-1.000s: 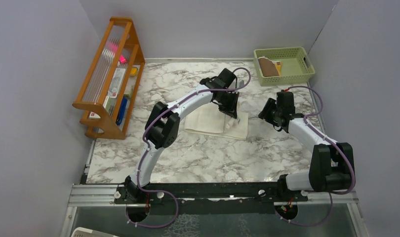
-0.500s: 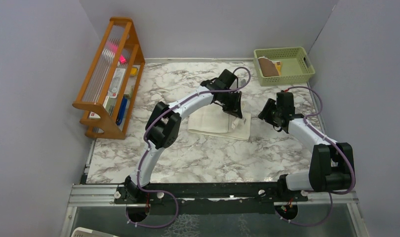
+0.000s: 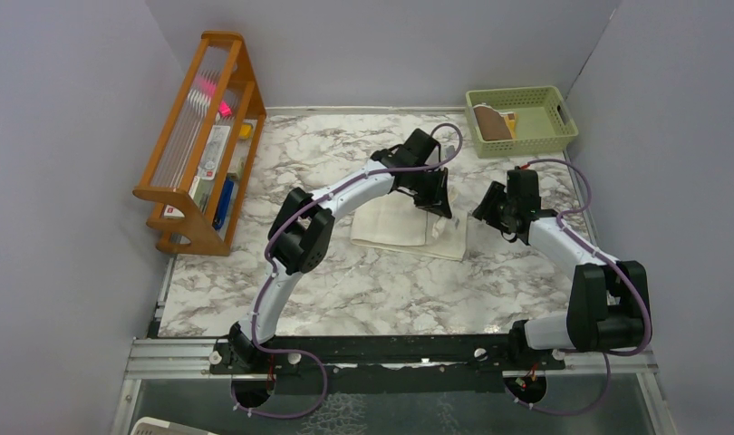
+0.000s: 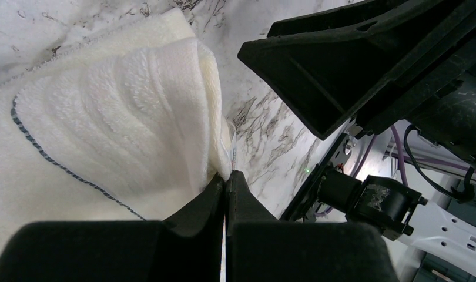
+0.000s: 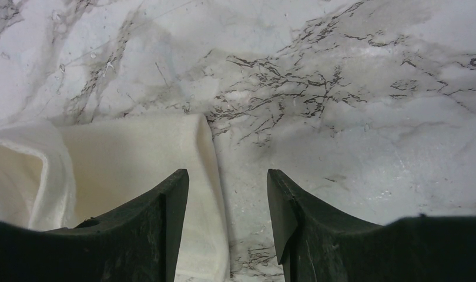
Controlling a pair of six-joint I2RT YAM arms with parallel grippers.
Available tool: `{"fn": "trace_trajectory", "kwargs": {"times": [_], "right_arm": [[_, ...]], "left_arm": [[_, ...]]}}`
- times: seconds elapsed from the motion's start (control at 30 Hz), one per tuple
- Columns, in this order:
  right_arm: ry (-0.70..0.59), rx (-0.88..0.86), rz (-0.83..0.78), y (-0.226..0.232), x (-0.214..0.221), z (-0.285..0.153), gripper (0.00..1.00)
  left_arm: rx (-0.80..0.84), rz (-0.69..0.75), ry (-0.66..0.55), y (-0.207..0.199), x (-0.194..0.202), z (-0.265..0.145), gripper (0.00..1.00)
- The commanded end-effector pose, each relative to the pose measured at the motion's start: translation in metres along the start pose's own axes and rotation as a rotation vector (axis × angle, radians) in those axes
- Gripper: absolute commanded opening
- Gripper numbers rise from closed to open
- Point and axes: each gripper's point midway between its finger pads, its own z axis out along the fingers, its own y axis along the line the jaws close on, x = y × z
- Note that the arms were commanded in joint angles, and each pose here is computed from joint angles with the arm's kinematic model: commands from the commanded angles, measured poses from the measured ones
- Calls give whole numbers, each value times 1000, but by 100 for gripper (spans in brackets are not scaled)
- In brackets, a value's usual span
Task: Roll the towels
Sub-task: Fold the towel at the center of the board.
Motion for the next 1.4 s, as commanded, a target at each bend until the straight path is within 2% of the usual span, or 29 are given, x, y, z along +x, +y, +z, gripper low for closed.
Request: {"fn": "trace_trajectory", "kwargs": {"times": [0.0, 0.37, 1.0, 1.17, 1.23, 1.27, 1.37], "right_arm": [[-2, -19, 5, 4, 2, 3, 53], [4, -16, 4, 1, 6, 4, 53], [9, -9, 6, 0, 7, 3, 53], [-6, 9, 1, -2, 2, 1, 54], [-11, -6, -1, 1, 0, 1, 55], [-14, -24, 0, 4, -1, 1, 55], [-23, -145, 0, 24, 0, -1, 56]], "left_arm": [[71, 11, -8, -23, 0, -6, 0], [138, 79, -138, -75, -35, -49, 0], [59, -1, 3, -11, 8, 11, 1], [84, 16, -17, -14, 3, 15, 25], [101, 33, -38, -21, -3, 11, 44], [111, 41, -49, -24, -7, 8, 48], [142, 56, -99, -32, -24, -10, 51]]}}
